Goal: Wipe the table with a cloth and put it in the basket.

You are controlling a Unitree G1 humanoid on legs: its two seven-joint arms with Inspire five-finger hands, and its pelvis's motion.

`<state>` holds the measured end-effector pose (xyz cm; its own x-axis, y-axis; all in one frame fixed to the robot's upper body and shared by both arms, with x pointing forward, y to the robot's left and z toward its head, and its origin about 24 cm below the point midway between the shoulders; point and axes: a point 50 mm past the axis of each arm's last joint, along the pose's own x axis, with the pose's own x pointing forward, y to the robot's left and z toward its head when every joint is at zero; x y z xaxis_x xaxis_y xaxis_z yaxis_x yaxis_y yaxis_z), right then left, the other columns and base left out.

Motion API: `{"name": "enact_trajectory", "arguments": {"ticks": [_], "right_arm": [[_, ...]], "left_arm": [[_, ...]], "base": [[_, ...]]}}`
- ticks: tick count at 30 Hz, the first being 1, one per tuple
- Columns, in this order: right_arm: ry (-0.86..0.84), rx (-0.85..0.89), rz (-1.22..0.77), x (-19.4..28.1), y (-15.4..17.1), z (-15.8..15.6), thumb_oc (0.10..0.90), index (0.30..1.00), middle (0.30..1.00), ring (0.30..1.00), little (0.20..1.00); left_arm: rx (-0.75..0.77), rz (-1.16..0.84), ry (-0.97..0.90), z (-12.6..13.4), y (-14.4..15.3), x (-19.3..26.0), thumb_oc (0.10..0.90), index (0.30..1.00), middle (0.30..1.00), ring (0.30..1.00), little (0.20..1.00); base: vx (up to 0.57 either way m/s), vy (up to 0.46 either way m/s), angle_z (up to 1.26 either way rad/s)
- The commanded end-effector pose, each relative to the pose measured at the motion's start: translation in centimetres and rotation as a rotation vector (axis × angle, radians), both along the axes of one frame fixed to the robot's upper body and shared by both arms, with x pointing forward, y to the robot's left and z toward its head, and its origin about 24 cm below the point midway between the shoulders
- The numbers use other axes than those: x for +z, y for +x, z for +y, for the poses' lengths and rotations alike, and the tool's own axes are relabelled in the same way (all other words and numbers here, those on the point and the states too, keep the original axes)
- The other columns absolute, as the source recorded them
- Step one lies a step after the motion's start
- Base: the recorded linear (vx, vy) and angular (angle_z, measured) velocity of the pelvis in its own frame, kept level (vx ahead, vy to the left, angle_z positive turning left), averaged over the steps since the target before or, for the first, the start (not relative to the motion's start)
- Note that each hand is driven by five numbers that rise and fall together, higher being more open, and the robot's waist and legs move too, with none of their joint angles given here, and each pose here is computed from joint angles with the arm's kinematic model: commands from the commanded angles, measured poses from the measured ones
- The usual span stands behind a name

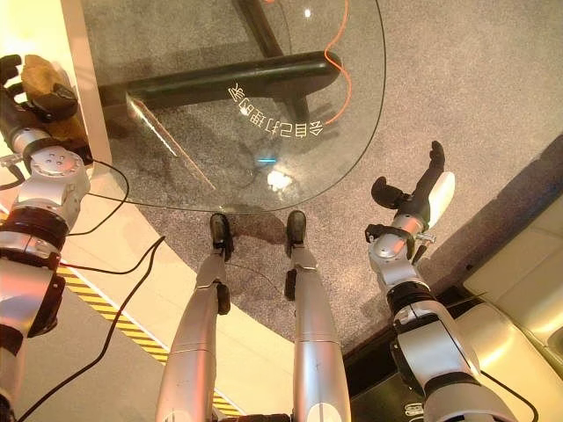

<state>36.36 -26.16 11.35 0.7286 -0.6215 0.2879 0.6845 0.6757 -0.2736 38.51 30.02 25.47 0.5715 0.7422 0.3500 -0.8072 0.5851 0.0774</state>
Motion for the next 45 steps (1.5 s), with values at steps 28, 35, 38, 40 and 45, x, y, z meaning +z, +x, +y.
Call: {"name": "enact_trajectory", "arguments": {"ticks": [28, 35, 38, 40, 45], "right_arm": [[0.022, -0.114, 0.469, -12.9, -9.2, -4.4, 0.800, 0.900, 0.900, 0.900, 0.900], [0.067, -0.084, 0.757, -18.5, -16.4, -5.7, 0.800, 0.900, 0.900, 0.900, 0.900], [0.084, -0.079, 0.852, -19.9, -18.6, -5.8, 0.800, 0.900, 0.900, 0.900, 0.900], [0.099, -0.079, 0.903, -20.6, -19.9, -5.8, 0.800, 0.900, 0.900, 0.900, 0.900], [0.118, -0.089, 1.001, -21.9, -22.4, -5.9, 0.800, 0.900, 0.900, 0.900, 0.900]], "left_arm": [[-0.045, -0.340, -0.195, 7.5, -7.1, -5.3, 0.800, 0.900, 0.900, 0.900, 0.900], [-0.018, -0.035, -0.308, 9.7, -12.7, -16.5, 0.800, 0.900, 0.900, 0.900, 0.900], [0.004, 0.080, -0.350, 9.6, -14.9, -20.3, 0.800, 0.900, 0.900, 0.900, 0.900], [0.018, 0.141, -0.367, 9.6, -16.2, -22.0, 0.800, 0.900, 0.900, 0.900, 0.900], [0.005, 0.333, -0.406, 9.5, -19.1, -25.8, 0.800, 0.900, 0.900, 0.900, 0.900]], "base": [[0.02, -0.041, -0.02], [0.16, -0.013, 0.00], [0.18, -0.012, 0.07], [0.21, -0.009, 0.05], [0.12, -0.010, -0.01]]}}
